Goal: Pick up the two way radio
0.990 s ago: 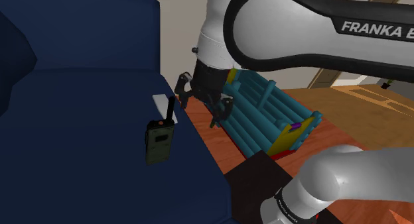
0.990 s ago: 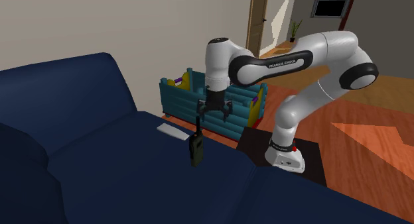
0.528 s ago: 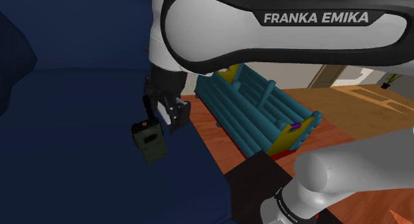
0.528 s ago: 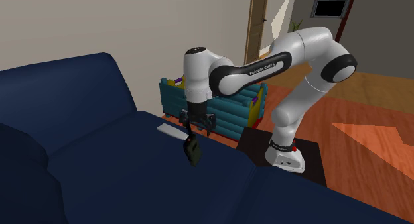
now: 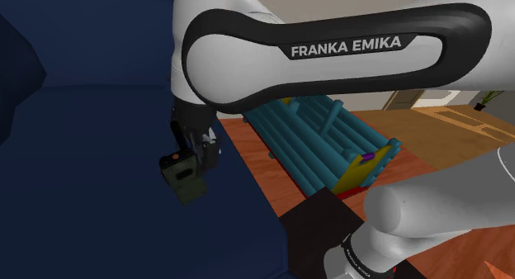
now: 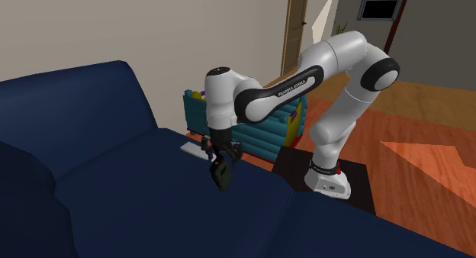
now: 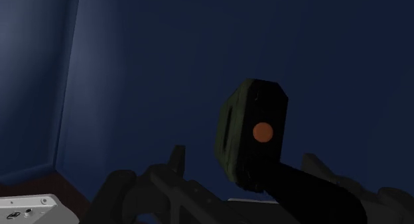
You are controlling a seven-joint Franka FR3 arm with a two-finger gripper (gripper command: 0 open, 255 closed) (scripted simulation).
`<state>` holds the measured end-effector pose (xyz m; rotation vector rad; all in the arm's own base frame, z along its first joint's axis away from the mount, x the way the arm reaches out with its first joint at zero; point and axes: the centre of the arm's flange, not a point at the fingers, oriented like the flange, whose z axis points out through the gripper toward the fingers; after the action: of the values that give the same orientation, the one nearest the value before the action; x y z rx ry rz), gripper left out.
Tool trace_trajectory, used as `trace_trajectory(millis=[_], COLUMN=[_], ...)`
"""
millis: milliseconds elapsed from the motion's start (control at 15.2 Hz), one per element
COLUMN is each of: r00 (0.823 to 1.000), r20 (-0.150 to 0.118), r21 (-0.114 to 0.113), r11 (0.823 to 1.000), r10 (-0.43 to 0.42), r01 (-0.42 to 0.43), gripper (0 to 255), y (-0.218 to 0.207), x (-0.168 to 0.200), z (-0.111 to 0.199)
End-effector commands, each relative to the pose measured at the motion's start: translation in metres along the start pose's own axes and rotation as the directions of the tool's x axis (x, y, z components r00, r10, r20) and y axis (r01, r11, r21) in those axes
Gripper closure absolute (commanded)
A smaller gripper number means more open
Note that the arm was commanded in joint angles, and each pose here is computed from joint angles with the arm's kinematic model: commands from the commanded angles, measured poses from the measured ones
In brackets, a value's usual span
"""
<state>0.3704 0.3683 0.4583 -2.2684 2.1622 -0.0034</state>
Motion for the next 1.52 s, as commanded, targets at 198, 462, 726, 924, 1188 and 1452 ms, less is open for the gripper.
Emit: trace_trajectory(millis=[198,462,726,924,1188,1452], r00=[1.000,1.000,1.000,1.000,1.000,1.000], r20=[0.000,0.000,0.000,0.000,0.000,0.000], r21=[0.000,0.000,0.000,0.000,0.000,0.000], r11=[1.000,1.000,1.000,1.000,1.000,1.000], r10=[0.000,0.000,0.000,0.000,0.000,0.000], r01=[0.000,0.000,0.000,0.000,0.000,0.000], gripper=[255,255,255,255,255,255], y=[-0.001,-0.001,0.000,-0.001,-0.001,-0.001], x=[0.001,0.001,0.001,0.001,0.001,0.001], z=[0.009,0.009,0.009,-0.007,-0.028,-0.049])
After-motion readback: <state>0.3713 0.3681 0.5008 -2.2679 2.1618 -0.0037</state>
